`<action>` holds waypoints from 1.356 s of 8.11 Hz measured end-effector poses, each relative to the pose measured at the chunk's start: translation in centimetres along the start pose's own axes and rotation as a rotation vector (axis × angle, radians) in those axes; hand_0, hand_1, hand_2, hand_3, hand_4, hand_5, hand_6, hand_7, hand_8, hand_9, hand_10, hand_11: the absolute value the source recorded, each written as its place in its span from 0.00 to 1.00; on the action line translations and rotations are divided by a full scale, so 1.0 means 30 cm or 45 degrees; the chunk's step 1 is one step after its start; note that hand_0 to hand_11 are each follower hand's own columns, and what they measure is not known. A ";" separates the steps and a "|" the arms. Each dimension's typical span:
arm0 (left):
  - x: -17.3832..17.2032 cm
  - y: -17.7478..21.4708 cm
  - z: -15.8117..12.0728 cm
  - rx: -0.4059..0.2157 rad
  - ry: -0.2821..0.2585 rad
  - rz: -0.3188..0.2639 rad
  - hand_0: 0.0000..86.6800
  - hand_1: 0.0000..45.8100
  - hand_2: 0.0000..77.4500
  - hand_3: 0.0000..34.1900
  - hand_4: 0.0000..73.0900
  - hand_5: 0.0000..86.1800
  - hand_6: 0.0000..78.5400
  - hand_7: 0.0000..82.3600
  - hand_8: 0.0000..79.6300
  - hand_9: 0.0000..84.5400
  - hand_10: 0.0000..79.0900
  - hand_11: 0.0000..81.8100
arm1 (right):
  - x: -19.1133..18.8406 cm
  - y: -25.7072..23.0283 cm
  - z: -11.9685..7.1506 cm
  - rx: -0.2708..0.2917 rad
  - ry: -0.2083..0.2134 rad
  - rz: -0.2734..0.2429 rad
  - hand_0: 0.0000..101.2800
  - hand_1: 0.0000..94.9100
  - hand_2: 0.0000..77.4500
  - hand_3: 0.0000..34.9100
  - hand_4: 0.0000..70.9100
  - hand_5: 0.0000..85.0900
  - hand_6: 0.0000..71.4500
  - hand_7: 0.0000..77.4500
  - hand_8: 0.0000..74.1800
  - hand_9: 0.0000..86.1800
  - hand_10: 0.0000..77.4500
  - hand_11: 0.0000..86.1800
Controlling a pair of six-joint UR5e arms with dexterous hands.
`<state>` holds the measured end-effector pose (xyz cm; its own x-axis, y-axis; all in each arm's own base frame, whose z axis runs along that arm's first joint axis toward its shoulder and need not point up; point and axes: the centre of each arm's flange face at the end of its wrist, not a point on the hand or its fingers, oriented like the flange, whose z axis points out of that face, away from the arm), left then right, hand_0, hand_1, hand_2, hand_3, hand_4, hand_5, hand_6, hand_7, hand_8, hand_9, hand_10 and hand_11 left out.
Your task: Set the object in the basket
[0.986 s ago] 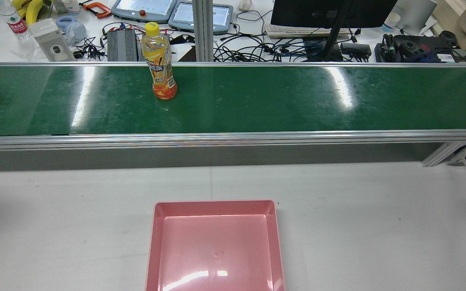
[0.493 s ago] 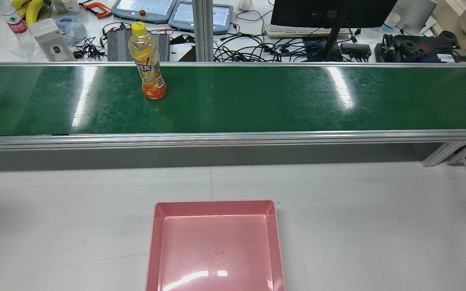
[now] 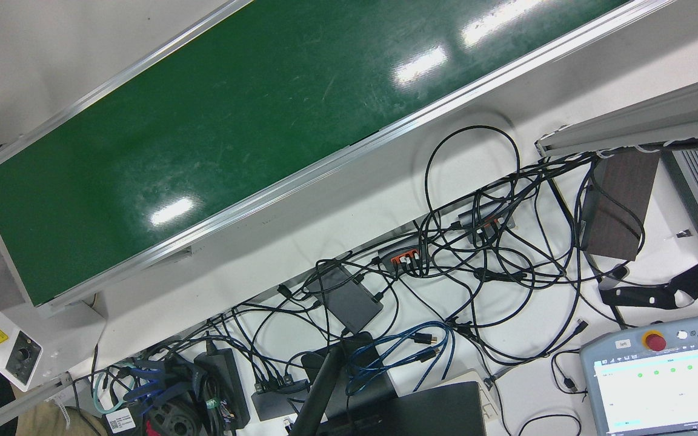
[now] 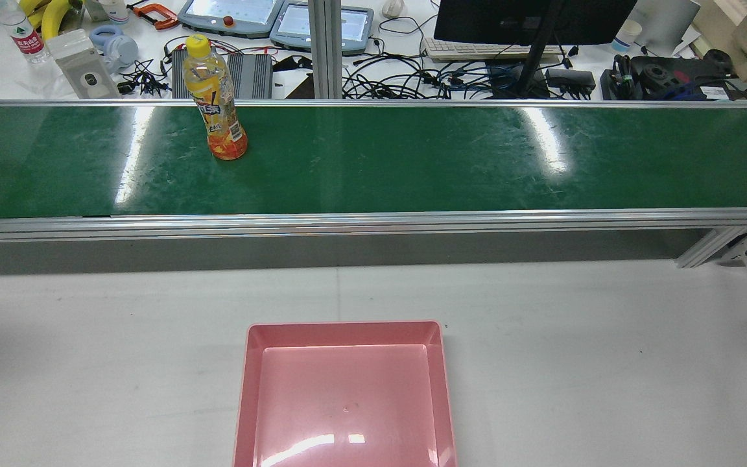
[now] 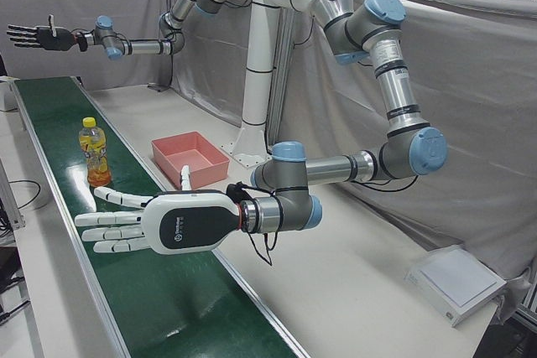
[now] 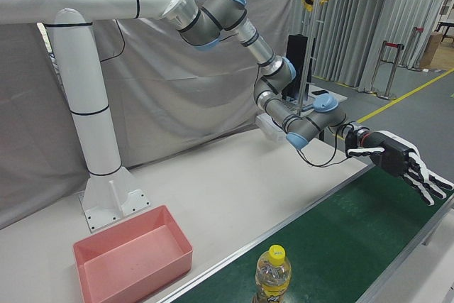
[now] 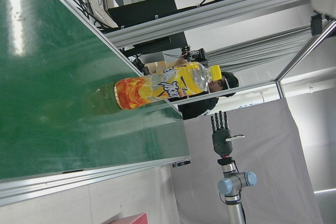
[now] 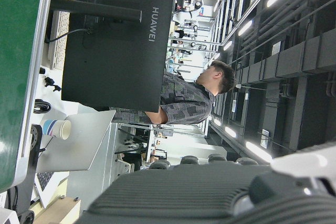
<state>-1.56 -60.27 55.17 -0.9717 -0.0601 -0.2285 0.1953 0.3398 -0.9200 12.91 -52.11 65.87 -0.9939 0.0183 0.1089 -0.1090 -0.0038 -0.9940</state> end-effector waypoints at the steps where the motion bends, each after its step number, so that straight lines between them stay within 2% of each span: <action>1: 0.023 0.003 0.002 0.000 0.013 0.003 0.71 0.02 0.01 0.16 0.34 0.18 0.06 0.02 0.07 0.08 0.09 0.15 | 0.000 0.000 0.000 0.000 0.000 0.000 0.00 0.00 0.01 0.01 0.00 0.00 0.00 0.01 0.00 0.00 0.00 0.00; 2: 0.043 0.013 0.004 -0.001 0.023 0.006 0.71 0.02 0.01 0.16 0.34 0.18 0.06 0.02 0.07 0.08 0.09 0.15 | 0.000 -0.001 0.000 0.000 0.000 0.000 0.00 0.00 0.01 0.01 0.00 0.00 0.00 0.01 0.00 0.00 0.00 0.00; 3: 0.056 0.024 0.005 0.001 0.028 0.008 0.70 0.07 0.01 0.13 0.34 0.18 0.06 0.02 0.07 0.08 0.09 0.15 | 0.000 -0.001 0.000 0.000 0.000 0.000 0.00 0.00 0.01 0.01 0.00 0.00 0.00 0.01 0.00 0.00 0.00 0.00; 6: 0.051 0.014 -0.002 0.027 0.017 0.018 0.71 0.06 0.01 0.11 0.34 0.18 0.06 0.02 0.07 0.08 0.09 0.15 | 0.000 -0.002 0.000 0.001 0.000 0.000 0.00 0.00 0.01 0.01 0.00 0.00 0.00 0.01 0.00 0.00 0.00 0.00; 9: 0.023 0.004 0.018 0.025 0.001 0.071 0.70 0.04 0.01 0.14 0.33 0.16 0.06 0.02 0.07 0.08 0.09 0.15 | 0.000 -0.001 -0.001 0.001 0.000 0.000 0.00 0.00 0.01 0.01 0.00 0.00 0.00 0.01 0.00 0.00 0.00 0.00; 11: -0.095 0.035 0.038 0.001 -0.066 0.074 0.70 0.04 0.01 0.16 0.33 0.16 0.06 0.02 0.05 0.06 0.09 0.15 | 0.000 0.000 0.000 0.000 0.000 0.000 0.00 0.00 0.01 0.01 0.00 0.00 0.00 0.01 0.00 0.00 0.00 0.00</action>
<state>1.55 -60.81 54.50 -0.9505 -0.0891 -0.2976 0.2512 0.3430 -0.9051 12.92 -52.10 65.89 -0.9939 0.0183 0.1089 -0.1090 -0.0041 -0.9940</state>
